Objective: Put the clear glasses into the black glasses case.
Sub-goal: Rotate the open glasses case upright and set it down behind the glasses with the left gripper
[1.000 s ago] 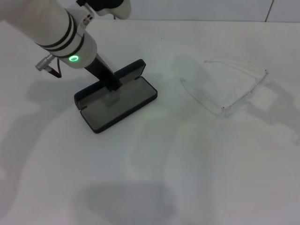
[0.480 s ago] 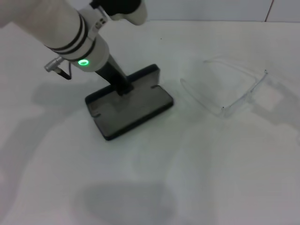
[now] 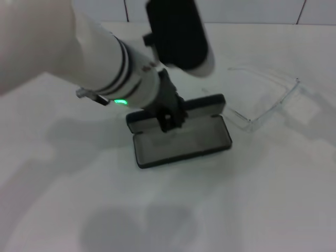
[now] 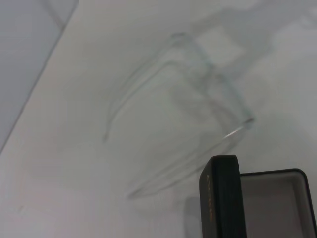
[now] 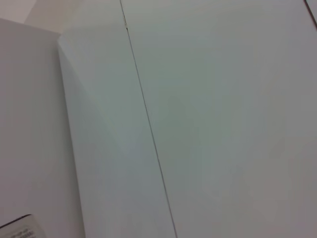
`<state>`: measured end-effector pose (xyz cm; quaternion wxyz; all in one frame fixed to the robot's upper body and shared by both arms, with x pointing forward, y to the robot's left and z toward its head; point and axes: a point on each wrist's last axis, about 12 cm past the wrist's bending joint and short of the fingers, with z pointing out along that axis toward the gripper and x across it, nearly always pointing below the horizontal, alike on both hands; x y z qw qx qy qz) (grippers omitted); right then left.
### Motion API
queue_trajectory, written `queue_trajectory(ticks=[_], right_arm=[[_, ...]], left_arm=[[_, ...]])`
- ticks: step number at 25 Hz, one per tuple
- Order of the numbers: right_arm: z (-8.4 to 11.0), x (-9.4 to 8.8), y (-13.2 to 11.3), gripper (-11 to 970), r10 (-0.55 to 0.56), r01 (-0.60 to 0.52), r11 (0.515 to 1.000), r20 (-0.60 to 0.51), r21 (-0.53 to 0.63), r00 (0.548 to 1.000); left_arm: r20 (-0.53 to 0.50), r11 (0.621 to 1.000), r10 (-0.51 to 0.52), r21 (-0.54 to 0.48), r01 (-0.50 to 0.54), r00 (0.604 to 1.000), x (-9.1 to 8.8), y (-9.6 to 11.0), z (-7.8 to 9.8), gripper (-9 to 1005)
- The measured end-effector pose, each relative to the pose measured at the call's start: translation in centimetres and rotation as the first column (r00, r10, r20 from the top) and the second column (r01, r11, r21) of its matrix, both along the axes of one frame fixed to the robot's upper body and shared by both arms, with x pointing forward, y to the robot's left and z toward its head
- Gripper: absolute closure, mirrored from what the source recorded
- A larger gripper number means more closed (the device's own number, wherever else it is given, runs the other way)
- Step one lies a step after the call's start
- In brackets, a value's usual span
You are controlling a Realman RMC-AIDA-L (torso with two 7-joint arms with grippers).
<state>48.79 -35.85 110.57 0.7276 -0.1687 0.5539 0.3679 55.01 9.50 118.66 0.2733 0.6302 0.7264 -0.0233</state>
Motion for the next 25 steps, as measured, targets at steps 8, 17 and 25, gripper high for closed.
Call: queue_trajectory(ticks=[8, 17, 25], right_arm=[[-0.1, -0.2, -0.1, 86, -0.005, 0.005, 1.000, -0.004, 0.002, 1.000], [-0.5, -0.9, -0.5, 87, -0.022, 0.022, 1.000, -0.018, 0.003, 1.000], [-0.6, -1.2, -0.7, 87, -0.036, 0.036, 0.999, -0.020, 0.007, 0.999]], left_arm=[[0.066, 0.980, -0.200, 0.037, 0.198, 0.978, -2.3, -2.5, -1.4, 798], [0.105, 0.959, -0.283, 0.060, 0.278, 0.953, -2.8, -3.7, -2.9, 798], [0.123, 0.965, -0.262, 0.047, 0.258, 0.957, -2.6, -3.7, -3.1, 797]])
